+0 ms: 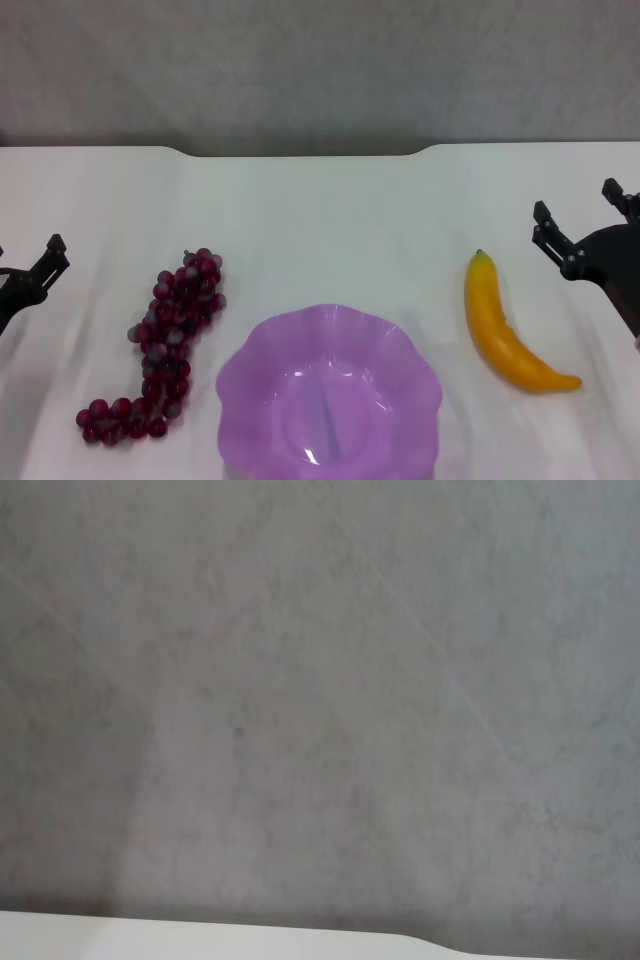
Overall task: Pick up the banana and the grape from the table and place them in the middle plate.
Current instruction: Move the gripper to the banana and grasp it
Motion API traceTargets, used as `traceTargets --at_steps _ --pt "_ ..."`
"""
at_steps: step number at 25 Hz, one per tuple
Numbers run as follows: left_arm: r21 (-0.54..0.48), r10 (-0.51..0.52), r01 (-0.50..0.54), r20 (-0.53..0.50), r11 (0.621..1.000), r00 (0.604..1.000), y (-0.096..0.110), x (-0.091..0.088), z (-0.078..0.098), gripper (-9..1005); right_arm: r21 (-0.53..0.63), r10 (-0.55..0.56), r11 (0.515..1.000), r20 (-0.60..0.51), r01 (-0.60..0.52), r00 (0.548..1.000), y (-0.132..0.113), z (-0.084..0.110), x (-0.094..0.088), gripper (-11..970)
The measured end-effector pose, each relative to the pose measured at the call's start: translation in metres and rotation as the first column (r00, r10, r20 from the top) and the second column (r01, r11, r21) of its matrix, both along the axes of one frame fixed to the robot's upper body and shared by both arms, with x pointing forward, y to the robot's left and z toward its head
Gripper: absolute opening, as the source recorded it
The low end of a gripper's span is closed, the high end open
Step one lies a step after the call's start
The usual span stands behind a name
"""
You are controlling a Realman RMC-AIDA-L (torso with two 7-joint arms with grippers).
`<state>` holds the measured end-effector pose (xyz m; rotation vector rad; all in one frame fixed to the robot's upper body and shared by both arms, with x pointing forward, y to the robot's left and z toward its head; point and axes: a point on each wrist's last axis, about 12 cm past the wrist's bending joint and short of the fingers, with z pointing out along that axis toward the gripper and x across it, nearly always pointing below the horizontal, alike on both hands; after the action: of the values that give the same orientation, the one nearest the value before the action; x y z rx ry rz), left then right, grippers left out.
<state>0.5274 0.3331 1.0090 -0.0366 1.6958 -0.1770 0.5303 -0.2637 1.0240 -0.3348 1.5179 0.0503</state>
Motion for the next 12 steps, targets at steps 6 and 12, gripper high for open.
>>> traceTargets --at_steps 6,12 --pt "-0.004 0.0 0.0 0.001 1.0 1.0 0.0001 -0.0003 0.0001 894 0.001 0.0 1.0 -0.023 0.0 1.0 0.0004 -0.0009 0.004 882" --pt "-0.006 -0.002 0.002 0.003 1.0 1.0 -0.0006 0.001 0.0008 894 -0.007 0.002 1.0 -0.029 -0.003 1.0 0.001 -0.001 0.0056 882"
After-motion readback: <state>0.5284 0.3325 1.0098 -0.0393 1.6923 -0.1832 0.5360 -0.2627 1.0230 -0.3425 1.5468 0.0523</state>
